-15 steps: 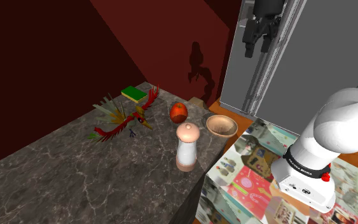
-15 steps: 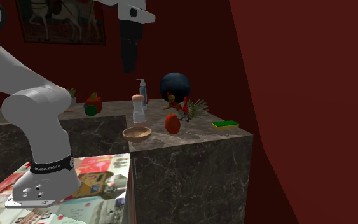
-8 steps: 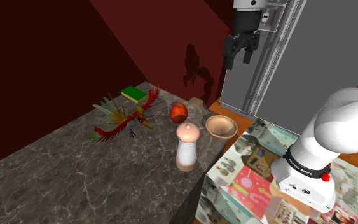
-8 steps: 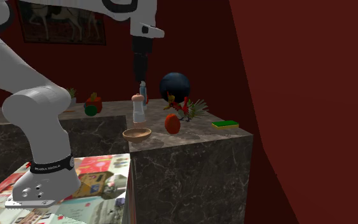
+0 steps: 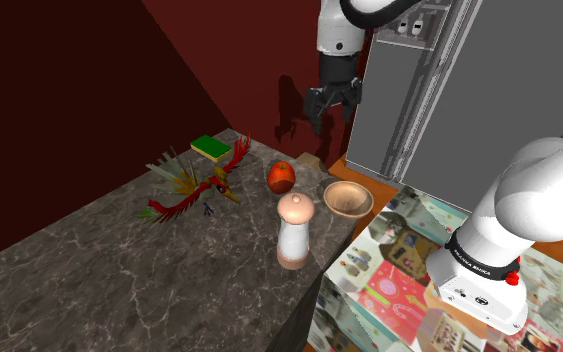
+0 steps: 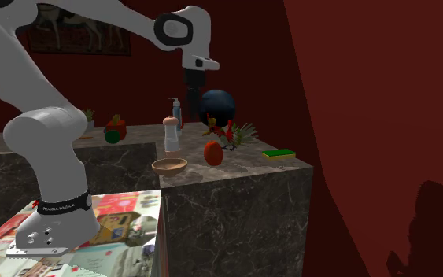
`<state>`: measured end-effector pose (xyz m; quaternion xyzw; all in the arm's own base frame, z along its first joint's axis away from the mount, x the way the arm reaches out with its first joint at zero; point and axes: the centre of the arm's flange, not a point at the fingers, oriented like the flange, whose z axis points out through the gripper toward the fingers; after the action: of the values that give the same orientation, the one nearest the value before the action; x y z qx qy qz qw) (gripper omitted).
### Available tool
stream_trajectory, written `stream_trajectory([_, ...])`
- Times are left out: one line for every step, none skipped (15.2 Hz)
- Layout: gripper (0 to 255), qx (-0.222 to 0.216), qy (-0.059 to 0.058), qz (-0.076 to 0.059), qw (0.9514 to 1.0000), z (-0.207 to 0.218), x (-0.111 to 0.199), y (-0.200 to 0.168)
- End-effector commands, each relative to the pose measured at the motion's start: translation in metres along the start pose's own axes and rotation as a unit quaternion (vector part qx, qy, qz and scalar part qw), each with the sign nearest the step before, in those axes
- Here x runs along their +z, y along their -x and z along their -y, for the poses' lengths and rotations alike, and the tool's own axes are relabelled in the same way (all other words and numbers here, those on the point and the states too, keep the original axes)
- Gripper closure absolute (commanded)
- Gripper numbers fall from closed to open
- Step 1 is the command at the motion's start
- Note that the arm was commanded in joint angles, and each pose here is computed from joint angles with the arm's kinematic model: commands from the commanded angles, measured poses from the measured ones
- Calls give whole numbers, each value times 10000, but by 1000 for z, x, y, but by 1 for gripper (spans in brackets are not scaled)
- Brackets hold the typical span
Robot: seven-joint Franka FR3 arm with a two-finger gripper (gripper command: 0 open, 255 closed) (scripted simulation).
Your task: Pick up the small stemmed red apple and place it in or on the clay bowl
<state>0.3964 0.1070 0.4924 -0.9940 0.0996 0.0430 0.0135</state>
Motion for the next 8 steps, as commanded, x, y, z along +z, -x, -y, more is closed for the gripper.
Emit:
stream_trajectory([0,52,14,-38,10000,18,15,-13])
stream_trajectory([0,76,24,-53,10000,26,23,-20])
stream_trajectory([0,101,34,-68,9999,35,30,-26])
stream_trajectory([0,125,44,-83,9999,43,37,-33])
stream_trajectory([0,149,54,-98,9998,52,45,-40])
stream_trajectory([0,173,64,-113,9998,60,52,-47])
stream_trajectory([0,197,75,-128,9997,68,60,-54])
stream_trajectory([0,222,85,-143,9996,77,67,-61])
